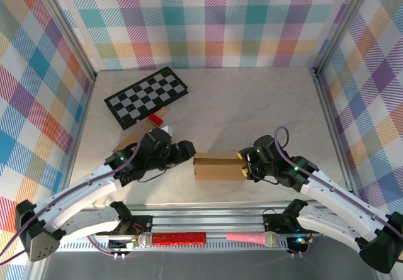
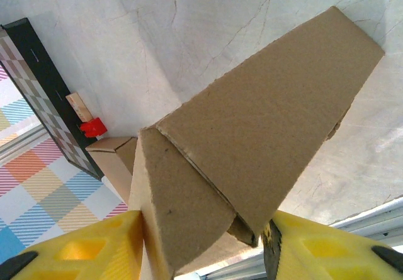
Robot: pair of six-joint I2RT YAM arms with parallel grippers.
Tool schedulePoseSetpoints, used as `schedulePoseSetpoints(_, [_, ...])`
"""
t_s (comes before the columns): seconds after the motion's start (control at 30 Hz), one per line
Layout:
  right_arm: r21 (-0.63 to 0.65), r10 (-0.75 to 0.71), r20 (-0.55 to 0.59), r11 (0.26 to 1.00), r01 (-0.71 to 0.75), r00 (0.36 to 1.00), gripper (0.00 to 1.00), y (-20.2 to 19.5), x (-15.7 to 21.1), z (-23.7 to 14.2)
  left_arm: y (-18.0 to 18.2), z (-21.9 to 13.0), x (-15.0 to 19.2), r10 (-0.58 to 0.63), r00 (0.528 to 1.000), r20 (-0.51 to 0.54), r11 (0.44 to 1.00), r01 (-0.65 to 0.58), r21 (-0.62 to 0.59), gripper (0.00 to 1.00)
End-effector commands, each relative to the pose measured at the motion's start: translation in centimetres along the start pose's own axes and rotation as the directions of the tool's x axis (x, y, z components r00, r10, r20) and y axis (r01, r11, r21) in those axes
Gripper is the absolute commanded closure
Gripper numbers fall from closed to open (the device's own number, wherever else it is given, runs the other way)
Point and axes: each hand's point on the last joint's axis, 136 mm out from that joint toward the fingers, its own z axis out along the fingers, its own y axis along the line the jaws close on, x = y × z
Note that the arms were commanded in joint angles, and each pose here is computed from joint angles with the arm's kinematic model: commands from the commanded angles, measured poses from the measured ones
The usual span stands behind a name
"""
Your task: Fold the paper box
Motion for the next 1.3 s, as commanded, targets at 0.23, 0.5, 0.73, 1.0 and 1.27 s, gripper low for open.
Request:
schedulePoseSetpoints(0.23, [0.082,-0.022,0.038,0.996,0.018,0.999,0.5,-2.3,-0.9,0.4,0.2,2.8,3.2,-0.112,0.966,-0.231,0.993,0.098,-0.073,0.4])
schedulePoseSetpoints(0.5, [0.082,-0.011,0.038,0.997,0.008,0.999,0.5,-2.6,-1.0,0.4,1.5,2.9,2.9,-0.128,0.975,-0.18,0.991,0.117,-0.073,0.51])
schedulePoseSetpoints(0.73, [0.098,-0.009,0.038,0.995,0.005,0.999,0.5,-3.0,-1.0,0.6,2.6,2.6,2.5,-0.134,0.98,-0.147,0.989,0.122,-0.086,0.56])
schedulePoseSetpoints(1.0, [0.109,-0.003,0.04,0.994,-0.001,0.999,0.5,-3.3,-1.1,0.5,4.0,3.4,3.2,-0.145,0.975,-0.169,0.987,0.13,-0.097,0.62])
schedulePoseSetpoints(1.27, [0.137,-0.058,0.062,0.989,0.049,0.996,0.48,-3.1,-1.4,-1.1,4.8,3.6,3.3,-0.131,0.977,-0.168,0.987,0.113,-0.114,0.77])
